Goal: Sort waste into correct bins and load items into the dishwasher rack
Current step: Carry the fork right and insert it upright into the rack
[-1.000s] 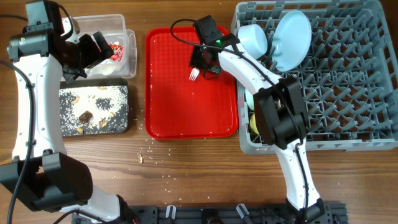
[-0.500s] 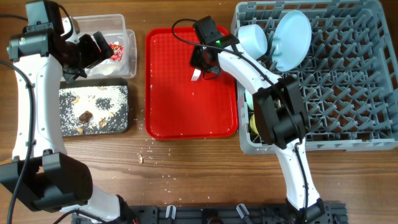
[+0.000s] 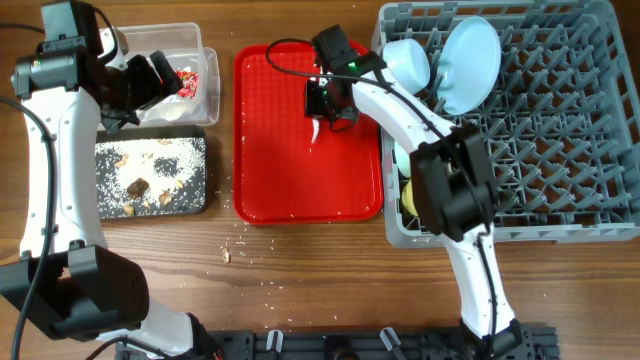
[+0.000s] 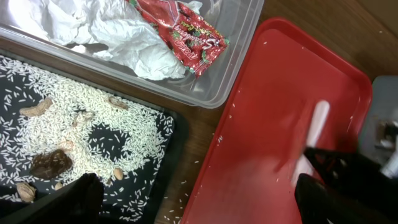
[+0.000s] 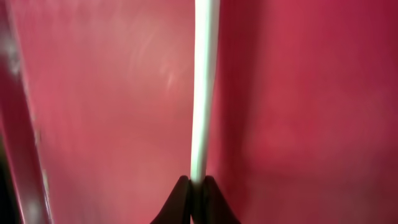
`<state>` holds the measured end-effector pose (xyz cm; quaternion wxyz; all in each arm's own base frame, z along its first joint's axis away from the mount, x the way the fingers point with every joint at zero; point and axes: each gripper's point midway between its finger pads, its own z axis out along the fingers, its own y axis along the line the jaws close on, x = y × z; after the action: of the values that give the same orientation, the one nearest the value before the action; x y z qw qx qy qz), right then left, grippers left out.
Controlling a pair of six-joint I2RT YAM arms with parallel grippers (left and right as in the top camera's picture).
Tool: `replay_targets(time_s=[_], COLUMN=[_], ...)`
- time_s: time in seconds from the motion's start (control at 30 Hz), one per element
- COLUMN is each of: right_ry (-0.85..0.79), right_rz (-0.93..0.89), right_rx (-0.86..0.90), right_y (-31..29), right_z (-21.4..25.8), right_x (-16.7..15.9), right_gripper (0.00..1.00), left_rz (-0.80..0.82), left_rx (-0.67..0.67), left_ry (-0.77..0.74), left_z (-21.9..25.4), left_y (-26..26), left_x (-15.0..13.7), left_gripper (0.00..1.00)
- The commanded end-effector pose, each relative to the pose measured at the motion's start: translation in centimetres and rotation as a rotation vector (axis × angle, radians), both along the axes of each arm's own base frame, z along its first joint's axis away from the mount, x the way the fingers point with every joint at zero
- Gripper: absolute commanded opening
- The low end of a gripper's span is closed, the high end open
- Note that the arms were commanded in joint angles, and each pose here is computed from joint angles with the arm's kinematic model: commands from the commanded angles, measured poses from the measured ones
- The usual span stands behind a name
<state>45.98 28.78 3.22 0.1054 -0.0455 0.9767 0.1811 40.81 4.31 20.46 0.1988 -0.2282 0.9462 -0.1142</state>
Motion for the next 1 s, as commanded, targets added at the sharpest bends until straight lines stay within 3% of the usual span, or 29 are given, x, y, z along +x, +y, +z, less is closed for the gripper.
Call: replay_targets(time_s=[0.0,0.17,0.3,0.63,0.9,0.93,0.97], right_ry=[-0.259,-0.326,-0.269,0.08,0.237,0.249,0.261], right_rz=[0.208,0.075,-0.008,-0.146,-0.249,-0.254,-0.254], right_rx=[-0.04,-0.334,-0.408,-0.415,-0.399,-0.399,-0.393], right_y=[-2.5,-12.3,-17.9,-24.4,-27.0,-27.1,-27.1], right_z=[13.0,20.3,22.7,15.5,11.7,11.7,11.7], right_x=[-1.1,-4.4,-7.4,-11.7,-14.1,-14.4,-14.6], right_gripper=[0.04,0.04,0.04,0.04,0.05,0.08,0.17], left_rz=[0.015,0.015,0.015,0.015,0.015,0.015,0.015], left_rx=[0.003,0.003,0.003,0.003,0.003,0.003,0.003], left_ry=[-0.012,-0.012,-0.012,-0.012,-0.012,-0.012,-0.012], left_z=[0.5,0.5,0.5,0.5,0.5,0.5,0.5], left_y=[0.2,0.2,0.2,0.2,0.2,0.2,0.2], left_x=[0.1,0.1,0.1,0.1,0.1,0.1,0.1], left_gripper=[1.0,1.0,1.0,1.0,1.0,1.0,1.0])
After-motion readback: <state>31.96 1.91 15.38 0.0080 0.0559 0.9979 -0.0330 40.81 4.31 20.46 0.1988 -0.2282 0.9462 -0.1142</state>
